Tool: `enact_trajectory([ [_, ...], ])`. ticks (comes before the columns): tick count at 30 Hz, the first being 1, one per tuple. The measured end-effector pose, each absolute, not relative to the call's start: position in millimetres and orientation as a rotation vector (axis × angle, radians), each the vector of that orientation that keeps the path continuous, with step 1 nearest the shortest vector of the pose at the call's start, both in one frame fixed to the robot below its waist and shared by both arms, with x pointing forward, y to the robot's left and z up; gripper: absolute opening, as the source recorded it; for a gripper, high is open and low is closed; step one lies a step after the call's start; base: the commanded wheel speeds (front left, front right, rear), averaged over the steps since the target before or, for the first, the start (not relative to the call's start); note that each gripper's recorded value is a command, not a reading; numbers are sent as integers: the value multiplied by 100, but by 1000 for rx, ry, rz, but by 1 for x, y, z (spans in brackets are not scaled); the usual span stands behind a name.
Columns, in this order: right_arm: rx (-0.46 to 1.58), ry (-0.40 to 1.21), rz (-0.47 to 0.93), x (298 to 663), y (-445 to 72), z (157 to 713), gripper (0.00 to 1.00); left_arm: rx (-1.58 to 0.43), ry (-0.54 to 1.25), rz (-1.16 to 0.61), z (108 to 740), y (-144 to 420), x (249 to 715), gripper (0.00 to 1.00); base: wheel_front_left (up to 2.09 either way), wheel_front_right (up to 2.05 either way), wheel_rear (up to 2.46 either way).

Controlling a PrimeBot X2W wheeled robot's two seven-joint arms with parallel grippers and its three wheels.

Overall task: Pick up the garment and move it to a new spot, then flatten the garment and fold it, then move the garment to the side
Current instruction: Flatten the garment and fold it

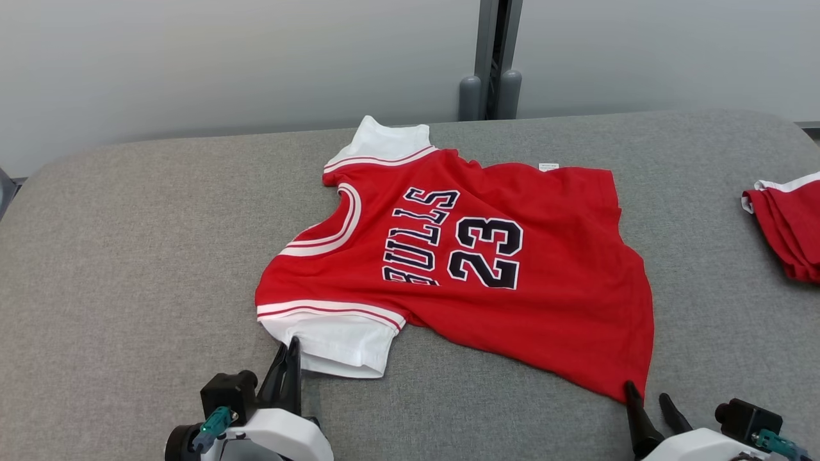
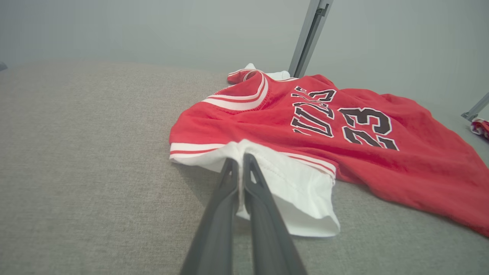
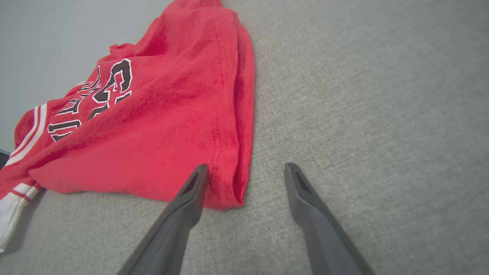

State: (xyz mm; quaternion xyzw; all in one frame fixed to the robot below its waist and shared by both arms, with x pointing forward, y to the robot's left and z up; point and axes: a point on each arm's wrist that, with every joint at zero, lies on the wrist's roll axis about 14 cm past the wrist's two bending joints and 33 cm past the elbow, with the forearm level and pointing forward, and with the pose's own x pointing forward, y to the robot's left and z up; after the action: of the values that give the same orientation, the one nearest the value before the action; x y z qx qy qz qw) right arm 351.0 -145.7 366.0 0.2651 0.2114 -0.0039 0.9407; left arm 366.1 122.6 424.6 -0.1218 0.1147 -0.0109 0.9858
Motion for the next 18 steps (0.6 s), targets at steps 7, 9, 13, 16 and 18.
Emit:
enact_trajectory([
  [7, 589, 473, 28, 354, -129, 362, 31, -243, 232, -16, 423, 125, 364, 0, 0, 0, 0],
  [9, 608, 485, 52, 354, -119, 363, 0, -243, 232, -16, 423, 125, 364, 0, 0, 0, 0],
  [13, 624, 474, 59, 356, -115, 367, 0, -242, 227, -13, 424, 126, 365, 0, 0, 0, 0],
  [16, 636, 414, 61, 367, -116, 382, 0, -250, 209, -23, 430, 125, 367, 0, 0, 0, 0],
  [18, 631, 348, 69, 381, -122, 400, 0, -257, 189, -40, 436, 122, 369, 0, 0, 0, 0],
])
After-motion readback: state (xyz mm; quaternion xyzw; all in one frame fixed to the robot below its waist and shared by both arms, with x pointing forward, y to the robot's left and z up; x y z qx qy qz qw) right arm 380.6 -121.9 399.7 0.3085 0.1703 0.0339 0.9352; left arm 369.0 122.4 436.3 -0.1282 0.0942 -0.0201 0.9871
